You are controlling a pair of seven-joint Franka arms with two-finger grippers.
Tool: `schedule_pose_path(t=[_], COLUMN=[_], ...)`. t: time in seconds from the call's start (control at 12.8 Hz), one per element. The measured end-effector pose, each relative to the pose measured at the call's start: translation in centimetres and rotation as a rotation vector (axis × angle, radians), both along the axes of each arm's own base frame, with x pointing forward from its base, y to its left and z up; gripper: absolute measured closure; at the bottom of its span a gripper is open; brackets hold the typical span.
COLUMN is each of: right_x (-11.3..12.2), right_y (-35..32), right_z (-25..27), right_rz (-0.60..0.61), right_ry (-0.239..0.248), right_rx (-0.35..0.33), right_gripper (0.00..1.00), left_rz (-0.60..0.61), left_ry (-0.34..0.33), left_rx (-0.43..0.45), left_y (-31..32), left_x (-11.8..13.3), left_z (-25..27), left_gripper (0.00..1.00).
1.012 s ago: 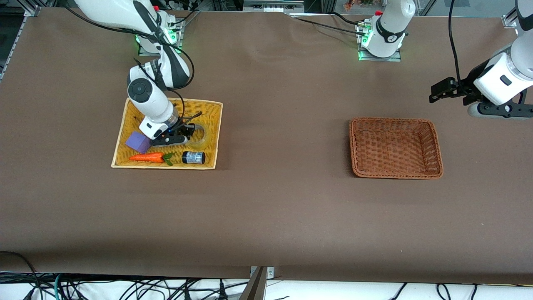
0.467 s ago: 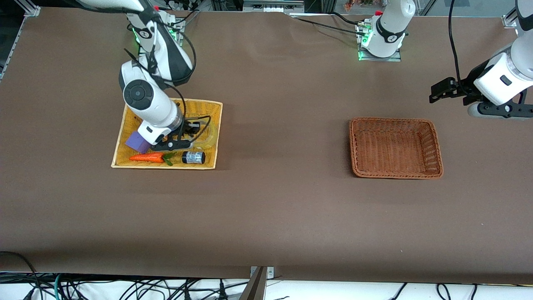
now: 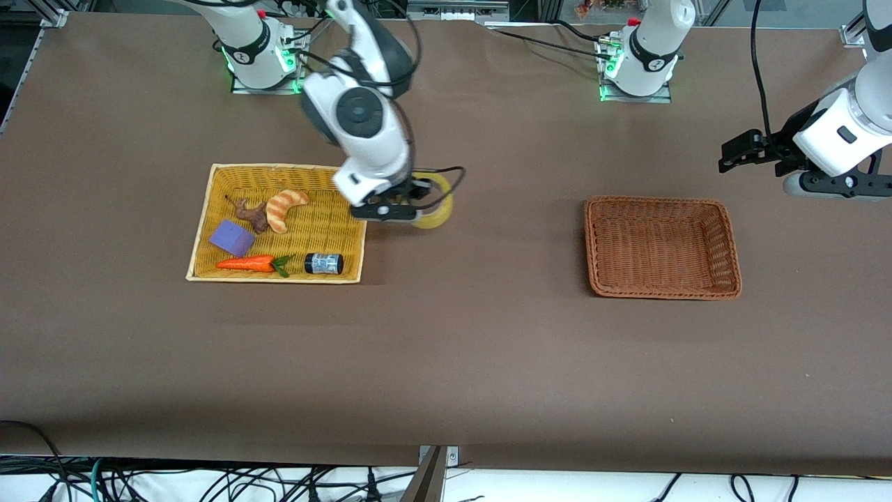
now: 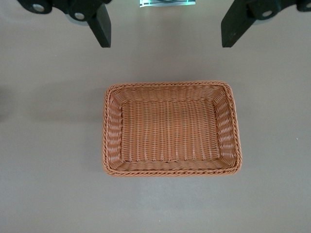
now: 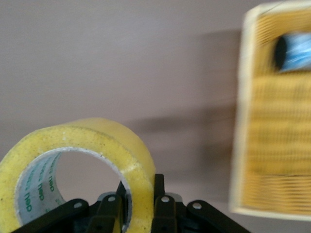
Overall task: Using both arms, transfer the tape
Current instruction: 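Lift the tape roll with the right gripper and carry it toward the basket, then set the tape down with the right gripper while the left gripper reaches over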
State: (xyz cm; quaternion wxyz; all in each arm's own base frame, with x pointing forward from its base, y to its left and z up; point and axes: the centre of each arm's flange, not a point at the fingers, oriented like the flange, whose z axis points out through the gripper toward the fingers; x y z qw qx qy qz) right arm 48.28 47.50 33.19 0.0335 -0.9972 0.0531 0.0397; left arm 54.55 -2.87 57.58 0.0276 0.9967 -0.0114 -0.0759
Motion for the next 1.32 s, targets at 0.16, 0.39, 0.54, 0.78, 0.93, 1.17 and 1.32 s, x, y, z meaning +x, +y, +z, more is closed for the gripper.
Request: schedule_pose_path(t=[0.16,0.39,0.54,0.78,0.93,1.17,1.32], right_x=[-1.6,-4.4,-4.2,-2.3,-1.4,0.6,2.2], right_y=[6.1,10.9,11.0,10.3,9.9,8.6,7.0], right_z=[-3.4,-11.2,-13.7,-12.8,-12.1,-9.7,-7.2], right_rz=[-0.050,-0.066,-0.063,-0.087,-0.100,-0.130,-0.111], right_ry=[-0.041,-0.112,-0.121,-0.141,-0.149,-0.161,-0.162], right_rx=[0.005,-0.023,-0.036,-0.027,-0.019,-0.018,-0.043], right_gripper=[0.78,0.78,0.78,0.77,0.66,0.35,0.12], left_rz=[0.004,0.017,0.020,0.001,0.008,0.013,0.002], left_ry=[0.000,0.001,0.004,0.012,0.032,0.073,0.057], left_rx=[0.000,0.000,0.000,-0.004,-0.042,-0.050,-0.048], left_y=[0.2,0.9,1.1,0.0,-0.3,-0.6,-1.5], left_x=[0.0,0.1,0.1,0.3,1.4,4.5,6.5], left_z=[0.0,0.0,-0.2,-0.7,-2.7,-8.4,-11.3], left_gripper=[0.00,0.00,0.00,0.00,0.00,0.00,0.00])
